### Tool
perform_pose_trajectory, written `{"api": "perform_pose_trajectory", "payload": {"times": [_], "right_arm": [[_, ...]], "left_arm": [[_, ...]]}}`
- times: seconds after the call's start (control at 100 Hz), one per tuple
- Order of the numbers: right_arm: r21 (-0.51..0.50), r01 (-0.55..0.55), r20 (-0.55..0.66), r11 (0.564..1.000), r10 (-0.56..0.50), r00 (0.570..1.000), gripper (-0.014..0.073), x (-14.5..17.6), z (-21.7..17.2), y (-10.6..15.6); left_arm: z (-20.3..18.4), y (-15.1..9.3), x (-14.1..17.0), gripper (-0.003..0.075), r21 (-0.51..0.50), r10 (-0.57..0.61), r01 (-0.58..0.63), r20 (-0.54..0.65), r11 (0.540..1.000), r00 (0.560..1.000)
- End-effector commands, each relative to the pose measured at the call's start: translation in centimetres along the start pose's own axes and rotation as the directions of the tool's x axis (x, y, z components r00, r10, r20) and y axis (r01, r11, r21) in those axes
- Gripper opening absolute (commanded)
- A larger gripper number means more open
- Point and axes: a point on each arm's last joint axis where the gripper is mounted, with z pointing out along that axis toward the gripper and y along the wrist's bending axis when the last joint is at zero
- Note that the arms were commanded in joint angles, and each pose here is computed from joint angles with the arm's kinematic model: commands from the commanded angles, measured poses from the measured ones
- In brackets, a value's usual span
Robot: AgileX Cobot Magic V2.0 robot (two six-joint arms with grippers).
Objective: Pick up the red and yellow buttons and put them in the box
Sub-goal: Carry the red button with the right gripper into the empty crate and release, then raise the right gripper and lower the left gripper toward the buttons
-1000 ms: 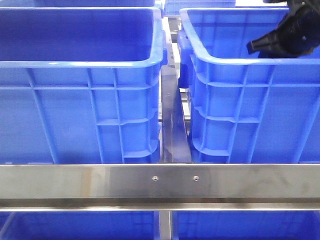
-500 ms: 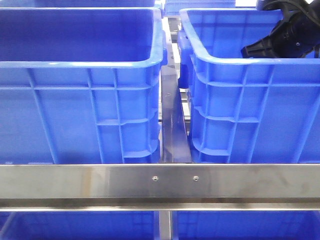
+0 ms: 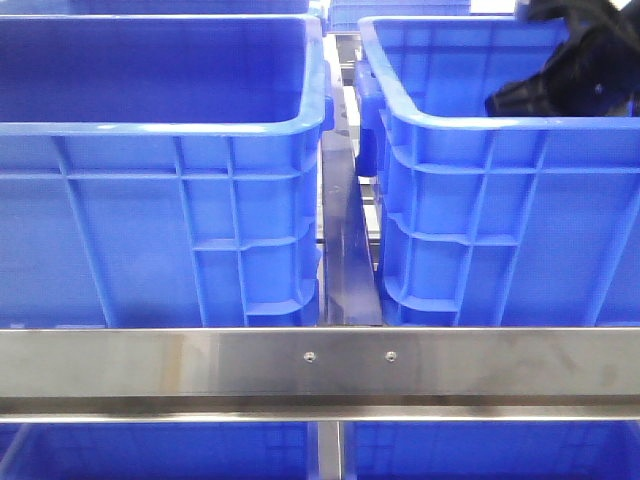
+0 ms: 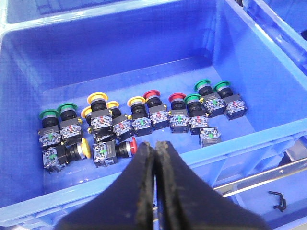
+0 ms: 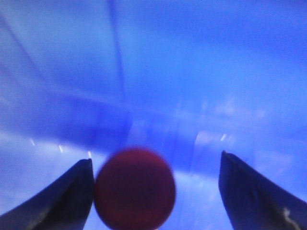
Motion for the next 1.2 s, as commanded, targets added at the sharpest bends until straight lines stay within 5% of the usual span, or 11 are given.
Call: {"api": "perform_pose_trajectory", "payload": {"times": [0.0,0.43,0.75,1.19], "right_arm": [[0.035,0.001,0.128,0.999,-0.005,0.992,0.0566,-3.8,-3.4,-0.8],[0.008,-0.09,0.31,0.996,0.083,0.947,0.0563,-6.0,-15.1,-1.1],[0.029,-0.104,0.387,0.994,0.084,0.918,0.0563,-1.9,-23.3,-1.0],[-0.02,-0.165,0.465,0.986,0.155,0.872,0.056,3.8,-29.2,-0.3]], "left_arm": [[-0.4,0.0,-1.4,-0.0019,-0.001,-0.017,0.017,0.098,1.0,0.995],[-0.4,0.0,-1.4,-0.0019,-0.001,-0.017,0.017,0.098,1.0,0.995],[-0.4,-0.1,-1.4,-0.0019,0.008,-0.028,0.027,0.099,1.0,0.995],[-0.4,-0.1,-1.4,-0.0019,0.008,-0.028,0.027,0.099,1.0,0.995]]}}
